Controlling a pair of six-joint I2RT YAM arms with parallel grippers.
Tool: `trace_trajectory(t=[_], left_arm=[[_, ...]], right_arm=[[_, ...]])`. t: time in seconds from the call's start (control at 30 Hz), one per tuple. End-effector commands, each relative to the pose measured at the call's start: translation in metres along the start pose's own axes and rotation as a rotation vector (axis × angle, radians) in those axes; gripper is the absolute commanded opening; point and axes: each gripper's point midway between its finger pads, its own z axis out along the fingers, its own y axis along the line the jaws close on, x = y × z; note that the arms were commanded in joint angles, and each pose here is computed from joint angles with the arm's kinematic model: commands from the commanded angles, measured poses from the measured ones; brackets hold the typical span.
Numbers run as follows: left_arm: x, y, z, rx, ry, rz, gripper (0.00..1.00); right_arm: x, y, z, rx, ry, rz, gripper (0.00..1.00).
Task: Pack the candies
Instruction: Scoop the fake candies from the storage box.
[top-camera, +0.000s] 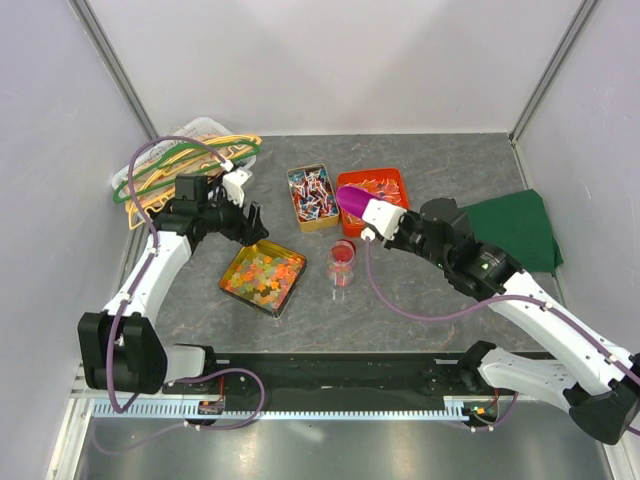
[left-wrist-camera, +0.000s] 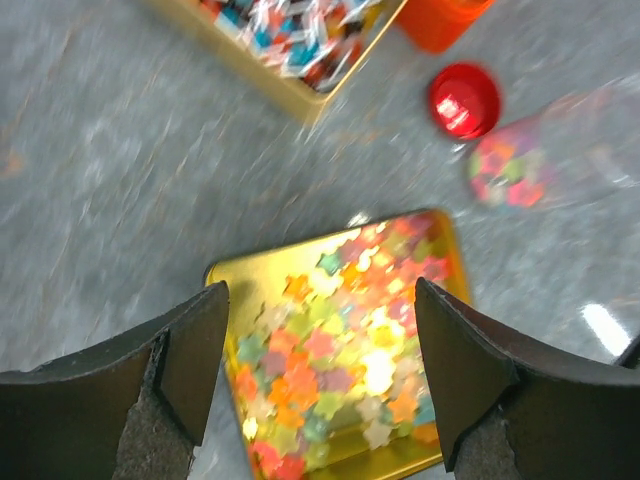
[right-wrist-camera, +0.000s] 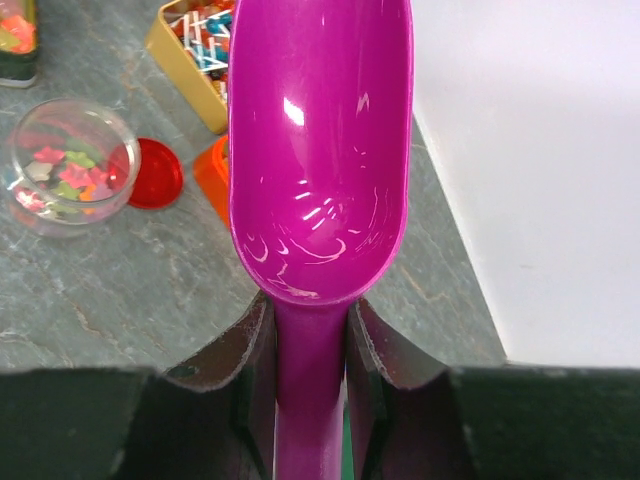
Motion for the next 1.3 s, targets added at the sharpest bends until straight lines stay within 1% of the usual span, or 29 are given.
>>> trace_trajectory(t=[0.0,0.17,0.2,0.3,0.53,0.6,0.63,0.67,0.8,0.87,0.97,1.27], left_arm=[[0.005,0.02,-0.011,-0.119,0.001,0.116,0.81],[0.023,0.042,-0.007,-0.215,0.043,0.167,0.81],[0.032,0.046,-0.006,-0.235,0.065,0.167,0.8],[0.045,0.055,-0.001,-0.26,0.093,0.181,0.81],[0.069,0.068,0.015,-0.269,0.153,0.158,0.85],[0.072,0.071,0.018,-0.269,0.17,0.152,0.88],[0.074,0.072,0.02,-0.266,0.178,0.153,0.95],[0.079,0.073,0.024,-0.259,0.197,0.145,1.0],[0.091,0.082,0.033,-0.267,0.24,0.136,1.0],[0.092,0.086,0.036,-0.279,0.241,0.135,1.0],[0.094,0.093,0.04,-0.298,0.25,0.138,0.98],[0.095,0.102,0.049,-0.299,0.266,0.139,0.8]], right_arm=[[-0.02,-0.033,-0.016,0.086,0.006,0.0,0.0],[-0.022,-0.029,-0.014,0.065,0.008,0.006,0.0],[-0.023,-0.026,-0.013,0.053,0.004,0.005,0.0],[-0.023,-0.022,-0.012,0.04,0.003,0.001,0.0],[-0.023,-0.019,-0.01,0.03,-0.004,0.007,0.0],[-0.024,-0.018,-0.01,0.028,-0.008,0.015,0.0],[-0.025,-0.018,-0.01,0.026,-0.014,0.018,0.0],[-0.026,-0.017,-0.009,0.021,-0.018,0.019,0.0],[-0.027,-0.014,-0.008,0.009,-0.022,0.025,0.0],[-0.027,-0.013,-0.007,0.003,-0.022,0.028,0.0],[-0.028,-0.011,-0.006,-0.007,-0.024,0.031,0.0],[-0.025,-0.006,-0.003,-0.021,-0.016,0.024,0.0]])
